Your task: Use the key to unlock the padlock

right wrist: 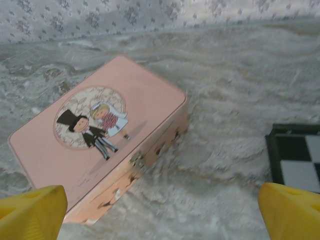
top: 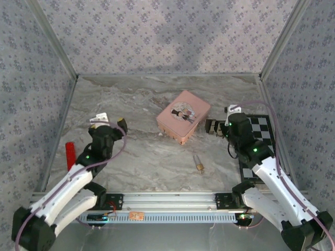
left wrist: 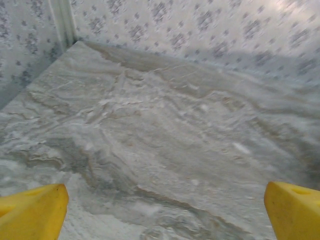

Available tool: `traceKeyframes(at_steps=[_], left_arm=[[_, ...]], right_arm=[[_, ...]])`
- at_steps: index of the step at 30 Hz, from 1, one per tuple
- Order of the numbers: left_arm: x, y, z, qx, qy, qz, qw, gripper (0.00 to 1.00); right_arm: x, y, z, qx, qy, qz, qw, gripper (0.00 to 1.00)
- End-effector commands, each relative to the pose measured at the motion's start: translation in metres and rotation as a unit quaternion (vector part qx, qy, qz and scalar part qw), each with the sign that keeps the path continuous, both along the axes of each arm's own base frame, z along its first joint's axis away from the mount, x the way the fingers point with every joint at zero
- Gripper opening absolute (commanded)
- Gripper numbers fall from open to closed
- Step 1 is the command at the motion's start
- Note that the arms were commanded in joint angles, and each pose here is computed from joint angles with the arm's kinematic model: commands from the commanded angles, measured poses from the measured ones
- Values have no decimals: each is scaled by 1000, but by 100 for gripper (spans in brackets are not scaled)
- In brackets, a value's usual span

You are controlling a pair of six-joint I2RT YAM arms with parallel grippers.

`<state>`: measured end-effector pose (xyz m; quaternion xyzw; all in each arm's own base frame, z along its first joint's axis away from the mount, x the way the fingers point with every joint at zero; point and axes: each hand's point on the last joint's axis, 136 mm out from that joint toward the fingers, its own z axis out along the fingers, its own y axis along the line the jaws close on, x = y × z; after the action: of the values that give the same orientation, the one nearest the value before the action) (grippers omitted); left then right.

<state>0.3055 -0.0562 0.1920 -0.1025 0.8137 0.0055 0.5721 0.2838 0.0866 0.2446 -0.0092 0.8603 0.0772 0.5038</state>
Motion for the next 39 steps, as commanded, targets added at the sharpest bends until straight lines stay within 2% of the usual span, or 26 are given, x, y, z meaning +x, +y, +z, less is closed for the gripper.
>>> traceKeyframes(at_steps=[1, 5, 8, 13, 18, 21, 24, 28, 33, 35, 39], left_arm=[[23, -6, 18, 70, -30, -10, 997, 100], [33, -13, 14, 133, -26, -47, 990, 100], [39, 1, 5, 165, -17, -47, 985, 100], [47, 36, -15, 173, 12, 2, 985, 100], [57, 56, -51, 180, 41, 17, 983, 100], [61, 62, -69, 166, 31, 9, 986, 100], [67, 69, -73, 166, 27, 11, 986, 100], [75, 60, -75, 148, 24, -19, 989, 100], [78, 52, -80, 127, -21, -41, 991, 100], [80, 56, -84, 116, 3, -37, 993, 100], [84, 66, -87, 100, 6, -21, 995, 100]], right_arm=[[13, -19, 15, -65, -39, -23, 997, 99], [20, -44, -8, -115, -42, -60, 991, 99], [23, -69, -25, -120, -45, -105, 986, 99], [27, -97, -41, -91, -60, -156, 982, 99], [36, -120, -52, -84, -51, -186, 978, 99], [47, -133, -66, -77, -43, -202, 975, 99], [62, -125, -87, -70, -40, -169, 982, 99], [79, -109, -116, -84, -20, -125, 988, 99], [87, -95, -122, -113, -38, -90, 989, 99], [89, -89, -122, -121, -40, -72, 989, 99], [92, -85, -125, -129, -58, -60, 988, 99]])
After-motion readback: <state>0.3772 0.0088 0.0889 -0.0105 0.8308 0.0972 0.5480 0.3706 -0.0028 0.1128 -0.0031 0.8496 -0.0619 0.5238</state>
